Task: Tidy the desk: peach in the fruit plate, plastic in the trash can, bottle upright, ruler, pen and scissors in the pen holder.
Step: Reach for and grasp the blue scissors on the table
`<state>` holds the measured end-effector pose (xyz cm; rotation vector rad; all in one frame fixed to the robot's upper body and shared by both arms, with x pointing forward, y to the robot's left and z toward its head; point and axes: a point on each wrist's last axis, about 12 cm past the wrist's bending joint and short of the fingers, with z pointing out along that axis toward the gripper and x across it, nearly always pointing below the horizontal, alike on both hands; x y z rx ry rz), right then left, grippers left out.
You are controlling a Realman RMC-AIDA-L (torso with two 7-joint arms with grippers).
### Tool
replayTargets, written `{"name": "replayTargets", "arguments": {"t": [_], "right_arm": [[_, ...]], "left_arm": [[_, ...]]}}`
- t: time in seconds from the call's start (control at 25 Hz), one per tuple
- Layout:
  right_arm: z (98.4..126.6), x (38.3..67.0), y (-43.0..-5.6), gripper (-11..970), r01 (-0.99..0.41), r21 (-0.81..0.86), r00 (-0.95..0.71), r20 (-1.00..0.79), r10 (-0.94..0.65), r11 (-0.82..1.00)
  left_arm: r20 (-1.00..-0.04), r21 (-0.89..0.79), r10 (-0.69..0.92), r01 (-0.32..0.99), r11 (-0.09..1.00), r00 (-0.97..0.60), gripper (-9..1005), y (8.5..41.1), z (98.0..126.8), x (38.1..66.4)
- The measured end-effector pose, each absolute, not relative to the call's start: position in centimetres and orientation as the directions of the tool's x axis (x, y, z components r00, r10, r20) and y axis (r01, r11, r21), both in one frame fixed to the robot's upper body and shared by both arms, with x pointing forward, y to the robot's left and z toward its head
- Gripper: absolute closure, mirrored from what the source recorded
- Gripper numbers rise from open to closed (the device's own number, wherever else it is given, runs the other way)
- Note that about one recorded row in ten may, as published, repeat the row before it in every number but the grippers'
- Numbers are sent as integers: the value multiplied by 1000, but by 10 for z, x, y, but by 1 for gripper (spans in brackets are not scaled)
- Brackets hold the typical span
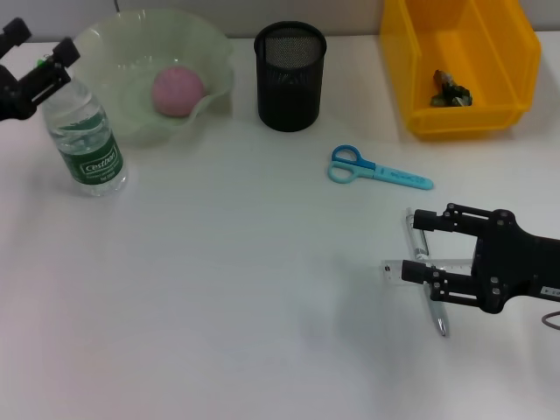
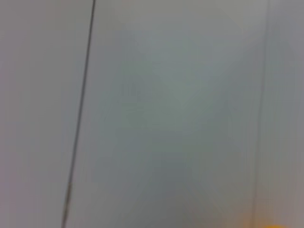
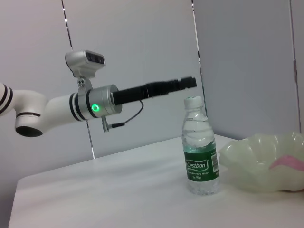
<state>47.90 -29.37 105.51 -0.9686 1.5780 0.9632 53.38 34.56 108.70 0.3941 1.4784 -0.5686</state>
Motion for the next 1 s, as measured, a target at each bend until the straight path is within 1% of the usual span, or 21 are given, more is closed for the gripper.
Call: {"name": "replayTargets", "arguments": {"t": [0.08,0.12,0.24,0.28,0.36,0.4,0.44,0.56,0.64,0.68,0.72,0.8,0.92,1.0], "right_arm": [[1055,479,-294,258,-925,118,-172,-977,-123,360],[1055,479,-294,258,-925,118,-172,-977,-123,360],[1055,479,-294,258,-925,117,-172,-977,-123,361],[1055,479,-294,258,-925,117,-172,-977,-123,361],[1055,479,-294,258,-925,117,-172,-977,-124,361],[1055,479,-294,258,-925,117,-172,-977,-124,361],[1055,479,-294,258,-925,117,-172,-977,-124,361],[1056,480,-295,258,-925,117,-172,-977,-125,361],[1056,480,-295,258,-926,117,-172,-977,-126,360],[1056,480,-295,258,-926,117,-172,-977,-125,360],[1056,480,-295,258,-926,117,-172,-977,-125,360],[1057,481,-295,259,-926,118,-173,-977,-125,359],[1057,481,-295,259,-925,122,-177,-976,-124,359],[1058,483,-296,259,-924,126,-181,-976,-123,361]], "left_arm": [[-993,-94,-116,580,809,0,199,346,1087,534],[-984,-134,-176,623,770,6,199,346,1097,533],[-980,-149,-199,643,752,5,199,346,1100,532],[-975,-160,-222,696,700,0,199,344,1107,530],[-975,-160,-222,734,660,-13,199,341,1110,529],[-975,-168,-216,775,609,-42,199,338,1113,528],[-975,-168,-216,775,609,-42,199,338,1113,528],[-975,-183,-203,831,525,-87,200,332,1117,526],[-975,-183,-203,831,525,-87,200,332,1117,526],[-976,-195,-180,872,450,-126,200,326,1118,523],[-976,-195,-180,872,450,-126,200,326,1118,523],[-975,-220,-120,906,362,-188,200,313,1112,518],[-974,-225,-82,914,336,-210,200,306,1106,515],[-977,-208,-27,928,309,-210,200,296,1095,510]]}}
